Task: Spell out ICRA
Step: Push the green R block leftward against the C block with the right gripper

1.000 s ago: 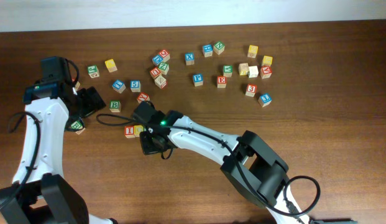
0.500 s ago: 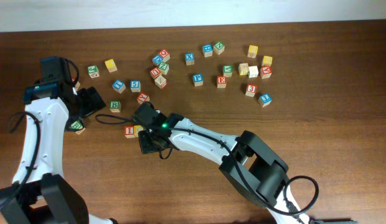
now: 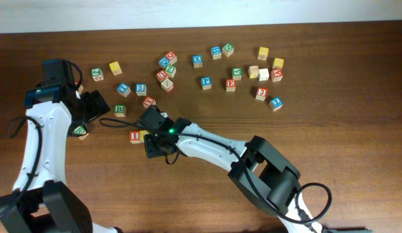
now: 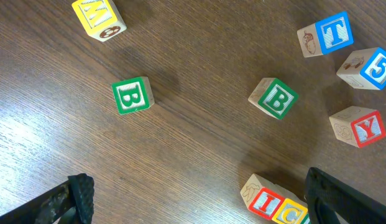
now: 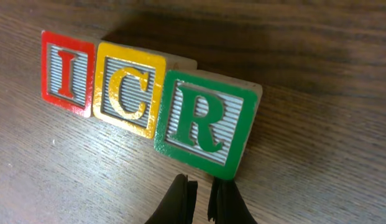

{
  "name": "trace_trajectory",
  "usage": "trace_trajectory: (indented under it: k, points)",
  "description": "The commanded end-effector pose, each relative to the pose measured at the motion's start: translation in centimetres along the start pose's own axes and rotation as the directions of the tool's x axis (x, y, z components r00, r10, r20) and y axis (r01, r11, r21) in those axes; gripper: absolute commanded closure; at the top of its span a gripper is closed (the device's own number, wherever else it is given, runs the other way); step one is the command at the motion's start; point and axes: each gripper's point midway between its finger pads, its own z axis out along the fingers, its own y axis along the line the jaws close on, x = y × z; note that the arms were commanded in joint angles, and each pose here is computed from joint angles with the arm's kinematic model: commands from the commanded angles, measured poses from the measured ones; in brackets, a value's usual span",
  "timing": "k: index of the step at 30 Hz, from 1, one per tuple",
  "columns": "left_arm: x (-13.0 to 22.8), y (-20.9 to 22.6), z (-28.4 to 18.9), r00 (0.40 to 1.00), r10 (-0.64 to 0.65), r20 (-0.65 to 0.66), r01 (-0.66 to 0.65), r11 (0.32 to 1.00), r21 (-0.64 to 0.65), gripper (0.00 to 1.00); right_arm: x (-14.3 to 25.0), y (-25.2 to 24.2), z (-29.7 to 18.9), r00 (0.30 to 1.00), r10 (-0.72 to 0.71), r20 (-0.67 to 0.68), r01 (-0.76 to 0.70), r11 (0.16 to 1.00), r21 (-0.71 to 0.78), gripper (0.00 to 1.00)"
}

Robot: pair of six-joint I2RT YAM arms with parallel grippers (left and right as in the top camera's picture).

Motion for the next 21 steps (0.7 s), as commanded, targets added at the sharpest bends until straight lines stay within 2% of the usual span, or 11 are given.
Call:
trace_trajectory:
  k: [1, 21]
  points:
    - [-0.08, -0.02, -0.15, 1.000, -0.009, 0.002, 0.009, 1.000, 0.007, 0.01, 0.39, -0.51, 0.79, 1.000, -0.004, 0.004, 0.004, 1.000, 0.025, 0.95]
    - [-0.08, -0.02, -0.15, 1.000, -0.009, 0.002, 0.009, 1.000, 0.007, 0.01, -0.12, -0.04, 0.79, 1.000, -0.008, 0.025, 0.008, 1.000, 0.006, 0.95]
